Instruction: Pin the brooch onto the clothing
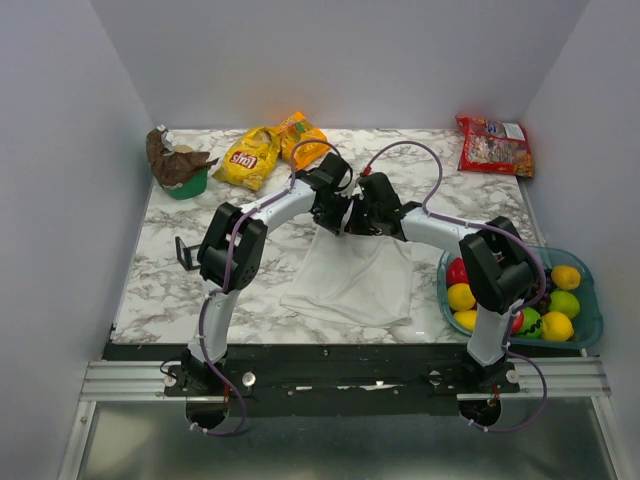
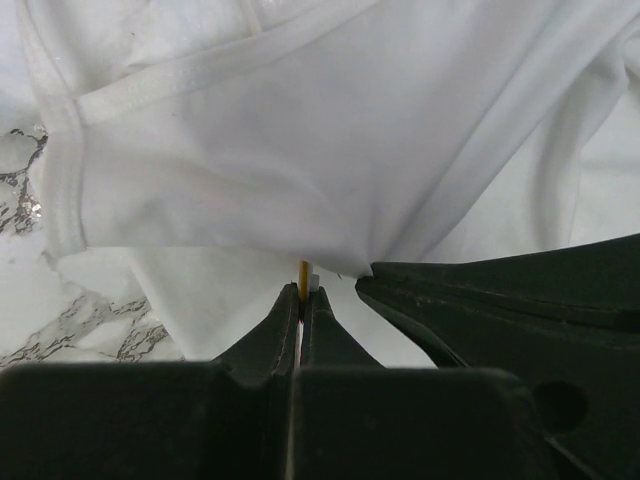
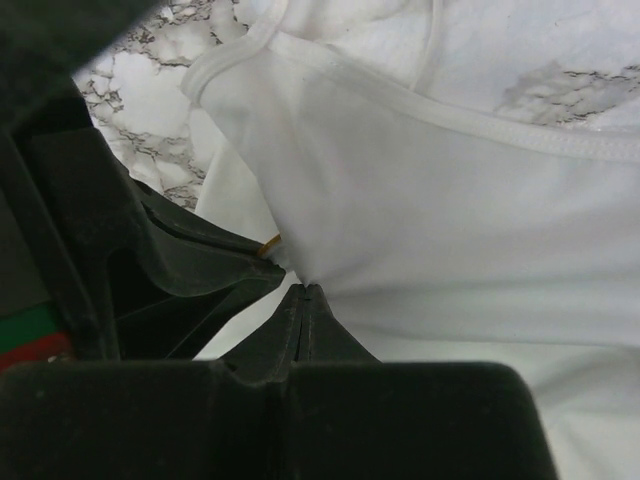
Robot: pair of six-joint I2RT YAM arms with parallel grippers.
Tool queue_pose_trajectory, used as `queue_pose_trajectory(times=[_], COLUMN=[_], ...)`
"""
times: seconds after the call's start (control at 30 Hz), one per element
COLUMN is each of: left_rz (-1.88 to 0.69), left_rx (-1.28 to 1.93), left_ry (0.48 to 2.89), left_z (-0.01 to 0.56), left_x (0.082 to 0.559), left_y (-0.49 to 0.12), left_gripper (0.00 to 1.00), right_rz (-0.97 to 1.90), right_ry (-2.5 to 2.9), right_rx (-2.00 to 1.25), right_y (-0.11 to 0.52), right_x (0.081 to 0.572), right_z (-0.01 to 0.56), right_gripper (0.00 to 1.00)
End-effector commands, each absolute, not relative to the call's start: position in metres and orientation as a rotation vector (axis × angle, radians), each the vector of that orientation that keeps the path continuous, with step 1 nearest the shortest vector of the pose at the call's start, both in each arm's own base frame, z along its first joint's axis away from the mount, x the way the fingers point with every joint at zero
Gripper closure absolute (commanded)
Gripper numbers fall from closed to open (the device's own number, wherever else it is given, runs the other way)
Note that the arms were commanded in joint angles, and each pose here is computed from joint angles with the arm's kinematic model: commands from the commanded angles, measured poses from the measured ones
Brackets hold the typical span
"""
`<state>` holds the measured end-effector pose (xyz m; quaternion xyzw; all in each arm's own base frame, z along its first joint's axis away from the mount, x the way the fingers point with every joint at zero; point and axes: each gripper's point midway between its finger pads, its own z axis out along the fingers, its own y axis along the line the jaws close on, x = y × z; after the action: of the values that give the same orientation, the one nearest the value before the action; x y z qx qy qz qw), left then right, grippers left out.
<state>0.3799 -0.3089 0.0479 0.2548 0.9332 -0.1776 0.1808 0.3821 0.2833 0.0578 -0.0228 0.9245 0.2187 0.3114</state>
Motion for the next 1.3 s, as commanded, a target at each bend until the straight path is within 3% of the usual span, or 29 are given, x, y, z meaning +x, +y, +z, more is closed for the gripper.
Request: queue_pose_trajectory(times=[0.0,0.93,1.1,1.27], left_rz=[-0.564,-0.611,-0.637,-0.649], left_rx=[0.731,0.718,0.713,0.713], left_ry=[2.62,2.6,2.599,2.6], left_z=[0.051,0.056,0.058,0.057], left_x=[0.378,0.376,0.376,0.375], left_y=[-0.321,-0.329,-0.331,-0.332], left_gripper=[1.0,1.0,1.0,1.0], right_rz=[0.634,0.672,0.622,0.616], right_ry=[2.392,2.453,2.448,2.444], right_rx=[-0.063,-0.113,-0.123,-0.13], right_y=[0.291,0.296,0.292,0.292], right_x=[0.383,0.366,0.367,0.366], right_z=[0.073,0.05,0.052,0.055], right_gripper=[0.99,0.98,0.92,0.75])
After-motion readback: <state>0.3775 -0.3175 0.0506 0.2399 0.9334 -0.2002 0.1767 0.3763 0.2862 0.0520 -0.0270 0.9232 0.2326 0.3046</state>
